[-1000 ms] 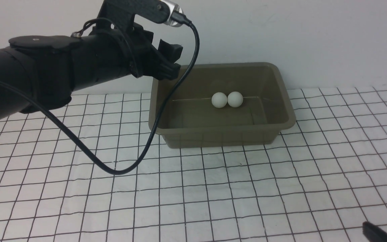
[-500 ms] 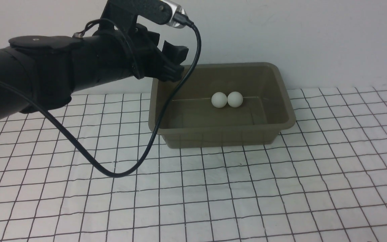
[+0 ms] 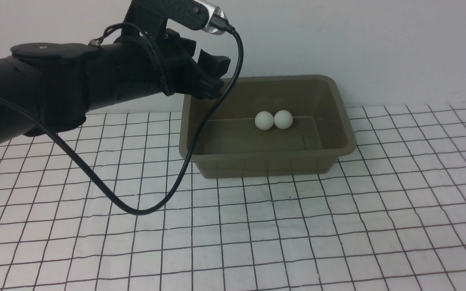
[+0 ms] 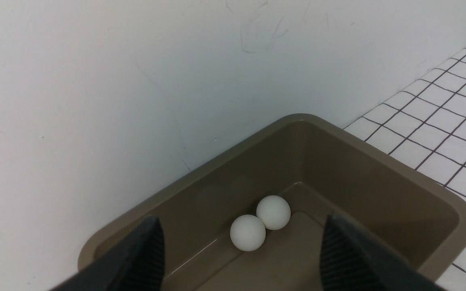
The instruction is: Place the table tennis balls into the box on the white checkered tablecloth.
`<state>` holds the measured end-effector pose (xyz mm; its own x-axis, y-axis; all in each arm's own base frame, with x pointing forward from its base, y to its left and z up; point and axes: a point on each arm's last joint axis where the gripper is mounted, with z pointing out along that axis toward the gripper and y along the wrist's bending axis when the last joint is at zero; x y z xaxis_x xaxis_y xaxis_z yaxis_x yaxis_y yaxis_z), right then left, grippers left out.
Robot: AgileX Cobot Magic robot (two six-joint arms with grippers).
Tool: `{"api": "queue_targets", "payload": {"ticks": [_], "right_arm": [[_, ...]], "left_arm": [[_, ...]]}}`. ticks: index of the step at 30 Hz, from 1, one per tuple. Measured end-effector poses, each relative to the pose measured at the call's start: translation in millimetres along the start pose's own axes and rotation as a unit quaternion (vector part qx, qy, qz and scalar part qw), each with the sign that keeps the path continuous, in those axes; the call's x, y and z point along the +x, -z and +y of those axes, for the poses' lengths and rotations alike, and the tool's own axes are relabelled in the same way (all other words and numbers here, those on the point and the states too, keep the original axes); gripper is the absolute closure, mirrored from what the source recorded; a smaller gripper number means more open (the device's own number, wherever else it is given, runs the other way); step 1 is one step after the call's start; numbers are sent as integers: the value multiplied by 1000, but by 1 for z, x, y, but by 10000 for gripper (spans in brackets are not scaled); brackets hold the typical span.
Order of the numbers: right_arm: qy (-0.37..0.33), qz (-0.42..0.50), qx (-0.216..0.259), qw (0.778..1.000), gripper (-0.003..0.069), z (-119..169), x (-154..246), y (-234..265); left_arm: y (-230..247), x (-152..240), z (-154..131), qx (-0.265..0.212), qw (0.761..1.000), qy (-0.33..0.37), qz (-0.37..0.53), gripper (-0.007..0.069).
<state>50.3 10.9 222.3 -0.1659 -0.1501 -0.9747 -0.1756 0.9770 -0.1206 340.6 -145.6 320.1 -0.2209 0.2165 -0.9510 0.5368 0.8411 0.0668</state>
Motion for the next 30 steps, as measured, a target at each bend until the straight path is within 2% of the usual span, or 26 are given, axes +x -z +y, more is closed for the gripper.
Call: {"api": "queue_targets", "payload": {"ticks": [11, 22, 27, 30], "right_arm": [[-5, 47, 8, 999, 90, 4, 43, -9], [-6, 44, 13, 999, 90, 3, 43, -9], [-6, 44, 13, 999, 90, 3, 43, -9], [-6, 43, 13, 999, 90, 3, 43, -9]], "left_arm": [[0, 0, 0, 1, 1000, 0, 0, 158], [0, 0, 0, 1, 1000, -2, 0, 158], [0, -1, -3, 18, 1000, 7, -4, 158], [0, -3, -7, 40, 998, 37, -15, 158]]}}
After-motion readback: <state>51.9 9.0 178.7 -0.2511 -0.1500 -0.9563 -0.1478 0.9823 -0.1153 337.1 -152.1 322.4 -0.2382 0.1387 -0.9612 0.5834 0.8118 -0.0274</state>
